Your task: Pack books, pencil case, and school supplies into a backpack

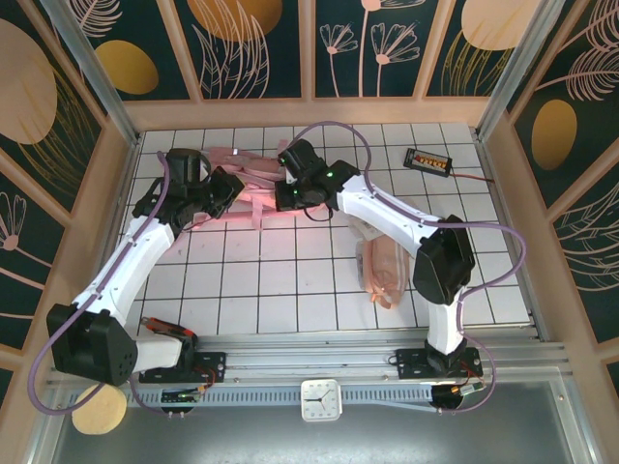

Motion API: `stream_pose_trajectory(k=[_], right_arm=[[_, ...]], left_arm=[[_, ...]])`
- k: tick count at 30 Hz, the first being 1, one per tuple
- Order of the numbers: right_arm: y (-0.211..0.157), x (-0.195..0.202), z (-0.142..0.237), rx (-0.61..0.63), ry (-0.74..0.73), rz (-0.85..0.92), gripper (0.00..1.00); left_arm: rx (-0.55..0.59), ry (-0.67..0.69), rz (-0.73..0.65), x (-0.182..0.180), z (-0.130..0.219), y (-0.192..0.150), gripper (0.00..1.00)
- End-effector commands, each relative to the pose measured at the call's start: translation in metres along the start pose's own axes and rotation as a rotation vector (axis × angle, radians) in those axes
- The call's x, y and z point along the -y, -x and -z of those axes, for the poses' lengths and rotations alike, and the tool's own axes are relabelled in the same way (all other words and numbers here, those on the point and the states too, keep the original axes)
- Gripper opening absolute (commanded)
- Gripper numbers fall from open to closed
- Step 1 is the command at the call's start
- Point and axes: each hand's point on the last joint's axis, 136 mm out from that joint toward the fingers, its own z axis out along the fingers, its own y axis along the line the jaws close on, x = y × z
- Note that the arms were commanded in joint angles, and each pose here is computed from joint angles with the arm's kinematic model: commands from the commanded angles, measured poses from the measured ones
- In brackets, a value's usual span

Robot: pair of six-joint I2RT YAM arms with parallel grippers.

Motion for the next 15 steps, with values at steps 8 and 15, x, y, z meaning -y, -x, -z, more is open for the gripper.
stream_pose_trajectory(k=[8, 15], right_arm=[[-0.025, 0.042, 0.019, -0.051, -0.038, -0.006, 0.00], [-0.055, 0.117, 0.041, -0.105, -0.090, -0.044, 0.00]], left_arm=[[0.036, -0.120, -0.132, 0.034, 0.030, 0.014, 0.00], [0.112, 0.049, -0.089, -0.048, 0.029, 0.044, 0.00]])
